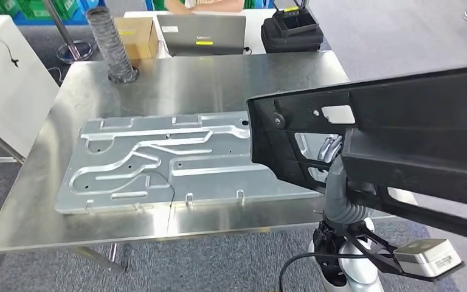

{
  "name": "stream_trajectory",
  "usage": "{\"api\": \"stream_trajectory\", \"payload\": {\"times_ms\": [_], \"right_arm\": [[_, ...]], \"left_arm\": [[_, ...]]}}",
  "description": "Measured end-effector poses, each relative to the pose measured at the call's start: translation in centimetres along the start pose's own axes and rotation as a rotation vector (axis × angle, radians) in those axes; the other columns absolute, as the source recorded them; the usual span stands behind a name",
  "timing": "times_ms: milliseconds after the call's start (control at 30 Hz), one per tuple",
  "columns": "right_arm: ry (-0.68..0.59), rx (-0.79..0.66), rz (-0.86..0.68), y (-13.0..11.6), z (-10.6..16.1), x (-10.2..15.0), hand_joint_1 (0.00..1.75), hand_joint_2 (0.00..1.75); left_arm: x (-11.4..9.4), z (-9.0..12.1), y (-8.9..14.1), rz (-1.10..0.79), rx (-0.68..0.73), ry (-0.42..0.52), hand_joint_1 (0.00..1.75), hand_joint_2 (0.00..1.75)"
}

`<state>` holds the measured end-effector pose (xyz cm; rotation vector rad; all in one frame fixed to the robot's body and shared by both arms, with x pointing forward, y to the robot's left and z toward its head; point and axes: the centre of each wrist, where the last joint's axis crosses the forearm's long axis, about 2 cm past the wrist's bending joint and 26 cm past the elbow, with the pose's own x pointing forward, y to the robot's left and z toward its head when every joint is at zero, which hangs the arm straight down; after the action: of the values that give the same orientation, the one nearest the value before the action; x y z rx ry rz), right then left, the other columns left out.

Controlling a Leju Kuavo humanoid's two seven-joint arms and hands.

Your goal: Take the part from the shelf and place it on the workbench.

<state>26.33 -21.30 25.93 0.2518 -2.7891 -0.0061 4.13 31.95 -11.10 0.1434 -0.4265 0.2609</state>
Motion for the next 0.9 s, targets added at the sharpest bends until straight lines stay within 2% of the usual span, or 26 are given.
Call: {"api": "stream_trajectory", "payload": {"times_ms": [100, 167, 233, 333, 400, 500, 600, 733, 900], "right_arm": [[-0.003, -0.009, 0.034, -0.1, -0.1, 0.0, 1.75, 1.75], [-0.017, -0.026, 0.124, -0.5, -0.3, -0.2, 1.75, 1.75], [-0.028, -0.037, 0.338, -1.3, -1.0, -0.8, 1.75, 1.75], [-0.001, 0.007, 0.791, -3.5, -3.5, -3.3, 1.75, 1.75], [0.065, 0.116, 1.044, -5.2, -6.4, -5.9, 1.75, 1.75], [0.194, 0.353, 1.398, -7.5, -11.9, -10.7, 1.75, 1.75], [0.336, 0.660, 1.652, -7.8, -15.4, -15.0, 1.75, 1.75], [0.433, 0.935, 1.744, -6.5, -14.2, -18.2, 1.75, 1.75], [0.528, 1.086, 1.725, -5.9, -10.8, -19.7, 1.75, 1.75]], "left_arm": [[0.1, 0.0, 0.0, 0.003, 0.003, -0.003, 0.00, 1.75], [0.2, -0.1, 0.0, 0.009, 0.008, -0.006, 0.00, 1.75], [0.2, -0.1, 0.0, 0.014, 0.012, -0.007, 0.00, 1.75], [0.1, 0.0, 0.0, 0.016, 0.013, -0.008, 0.00, 1.75], [0.1, -0.1, 0.0, 0.014, 0.004, -0.015, 0.00, 1.75], [0.6, -0.2, 0.0, 0.005, -0.016, -0.031, 0.00, 1.75], [0.8, -0.3, 0.1, -0.003, -0.027, -0.038, 0.00, 1.75], [0.9, -0.3, 0.1, -0.009, -0.029, -0.040, 0.00, 1.75], [0.7, -0.3, 0.3, -0.012, -0.030, -0.038, 0.00, 1.75]]}}
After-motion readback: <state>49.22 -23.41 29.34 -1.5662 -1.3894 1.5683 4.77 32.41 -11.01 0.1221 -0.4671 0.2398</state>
